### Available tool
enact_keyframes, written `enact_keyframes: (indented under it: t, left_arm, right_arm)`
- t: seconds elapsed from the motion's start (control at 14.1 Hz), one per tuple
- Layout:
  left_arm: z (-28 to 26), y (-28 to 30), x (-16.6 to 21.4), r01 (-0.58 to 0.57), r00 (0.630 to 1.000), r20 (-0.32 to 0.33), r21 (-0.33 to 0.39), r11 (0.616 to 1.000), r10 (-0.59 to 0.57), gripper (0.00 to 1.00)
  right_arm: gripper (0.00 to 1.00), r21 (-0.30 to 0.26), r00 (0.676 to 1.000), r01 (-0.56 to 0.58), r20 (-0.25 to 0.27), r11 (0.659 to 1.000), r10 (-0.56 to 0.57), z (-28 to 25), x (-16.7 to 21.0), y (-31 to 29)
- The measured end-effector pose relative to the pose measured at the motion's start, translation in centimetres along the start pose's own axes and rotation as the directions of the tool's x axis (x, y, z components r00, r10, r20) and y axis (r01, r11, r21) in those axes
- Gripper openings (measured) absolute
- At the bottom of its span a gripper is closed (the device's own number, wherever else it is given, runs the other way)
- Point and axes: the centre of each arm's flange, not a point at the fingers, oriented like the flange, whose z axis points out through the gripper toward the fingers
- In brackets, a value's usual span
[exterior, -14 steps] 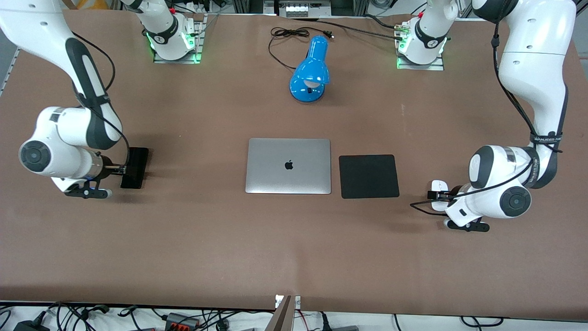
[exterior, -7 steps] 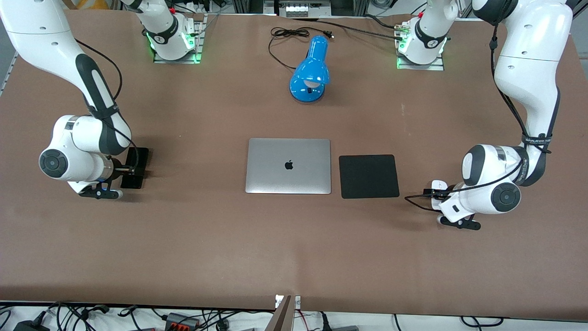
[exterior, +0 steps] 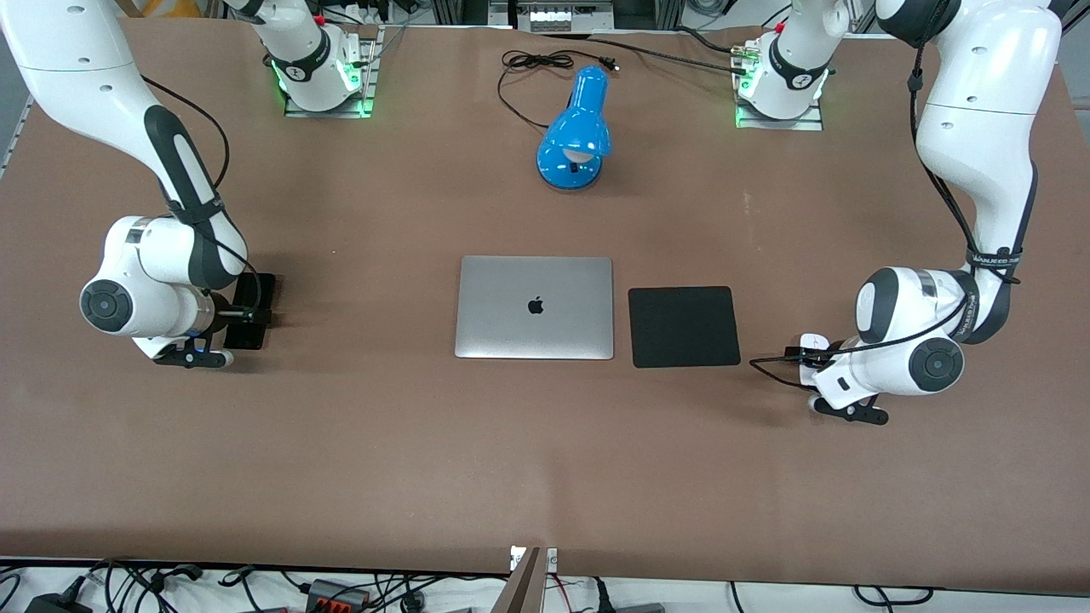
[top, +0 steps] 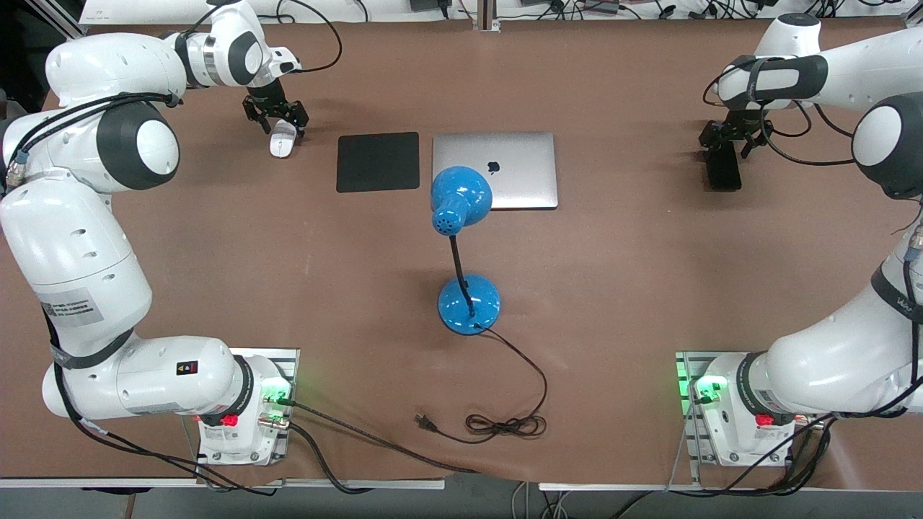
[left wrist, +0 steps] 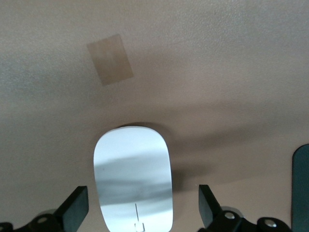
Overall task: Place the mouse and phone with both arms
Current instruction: 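Close the right gripper on the phone while the left gripper grips the mouse, then carry the phone toward the laptop while the left gripper carries the mouse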
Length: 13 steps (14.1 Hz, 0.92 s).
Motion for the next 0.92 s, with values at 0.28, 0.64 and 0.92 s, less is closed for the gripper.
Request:
enact_keyframes:
  t: [0.28, 0.64, 0.92]
  left_arm:
    - [0.22, -0.01, -0.11, -0.001, 1.0, 0.004, -0.001, 1.0, 0.001, 0.96]
    - [0.32, 0.02, -0.15, -0.002, 1.0, 0.006, -0.001, 1.0, 0.002, 0.74]
    - [0.14, 0.2, -0.11, -0.004, 1.0, 0.004, 0.0, 1.0, 0.004, 0.62]
  right_arm:
    - [1.0, 0.003, 1.0, 0.012, 0.006, 1.0, -0.012, 0.55, 0.01, 0.25]
    - [1.0, 0.039, 1.0, -0.001, 0.005, 0.999, 0.001, 0.55, 0.05, -0.57]
    - [1.0, 0.04, 1.0, -0.002, 0.005, 0.999, 0.001, 0.57, 0.05, -0.59]
